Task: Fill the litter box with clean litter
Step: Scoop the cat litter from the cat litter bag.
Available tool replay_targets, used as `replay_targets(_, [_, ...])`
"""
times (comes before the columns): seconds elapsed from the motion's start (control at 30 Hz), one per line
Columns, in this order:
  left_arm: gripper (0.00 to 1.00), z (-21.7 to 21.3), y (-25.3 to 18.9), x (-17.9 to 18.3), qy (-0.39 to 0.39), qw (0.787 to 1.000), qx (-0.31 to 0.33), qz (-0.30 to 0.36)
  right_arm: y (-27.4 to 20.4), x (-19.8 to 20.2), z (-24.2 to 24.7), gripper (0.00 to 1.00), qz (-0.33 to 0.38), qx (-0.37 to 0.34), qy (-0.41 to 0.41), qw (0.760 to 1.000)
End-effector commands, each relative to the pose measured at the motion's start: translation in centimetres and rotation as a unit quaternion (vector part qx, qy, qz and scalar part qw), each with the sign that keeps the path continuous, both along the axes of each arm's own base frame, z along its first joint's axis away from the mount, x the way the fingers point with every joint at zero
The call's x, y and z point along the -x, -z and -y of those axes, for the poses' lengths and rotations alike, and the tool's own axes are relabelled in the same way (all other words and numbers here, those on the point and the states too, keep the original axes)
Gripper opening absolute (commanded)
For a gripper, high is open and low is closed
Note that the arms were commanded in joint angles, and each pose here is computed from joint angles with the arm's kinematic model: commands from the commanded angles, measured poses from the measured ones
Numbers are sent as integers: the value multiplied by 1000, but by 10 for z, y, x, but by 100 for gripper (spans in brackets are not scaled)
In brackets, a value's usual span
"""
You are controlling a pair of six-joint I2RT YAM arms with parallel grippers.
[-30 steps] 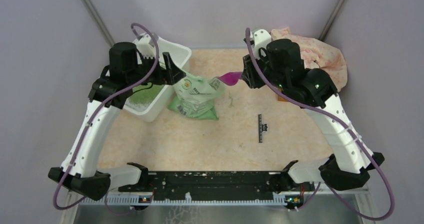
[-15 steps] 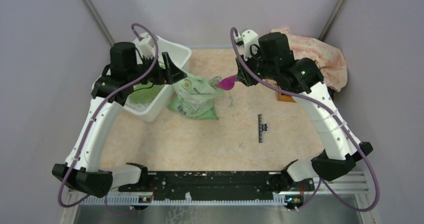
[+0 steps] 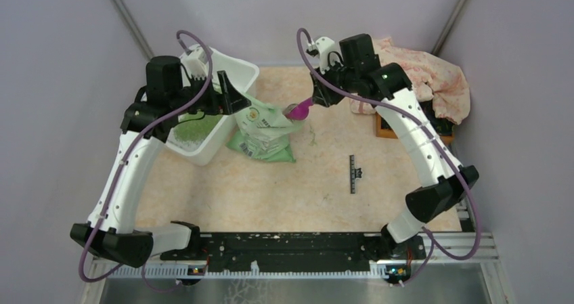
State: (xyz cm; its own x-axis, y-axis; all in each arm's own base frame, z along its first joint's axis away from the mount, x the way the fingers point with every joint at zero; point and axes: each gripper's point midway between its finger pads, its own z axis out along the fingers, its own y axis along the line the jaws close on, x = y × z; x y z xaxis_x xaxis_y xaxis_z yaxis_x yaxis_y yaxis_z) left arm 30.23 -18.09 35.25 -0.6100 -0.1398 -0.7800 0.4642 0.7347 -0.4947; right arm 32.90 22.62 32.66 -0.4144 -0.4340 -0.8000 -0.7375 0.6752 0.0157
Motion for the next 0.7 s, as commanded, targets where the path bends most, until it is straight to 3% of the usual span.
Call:
replay_targets(0.0, [87, 0, -12, 3, 13, 1000, 0, 11, -14, -16, -18, 0, 31, -36, -74, 996])
replay_targets(0.27, [87, 5, -12, 3, 31, 1000, 1, -2, 19, -30, -33, 0, -17, -7, -169, 985])
replay_targets(0.67, [87, 7, -6, -3, 41, 999, -8, -11, 31, -51, -56, 0, -12, 23, -232, 972])
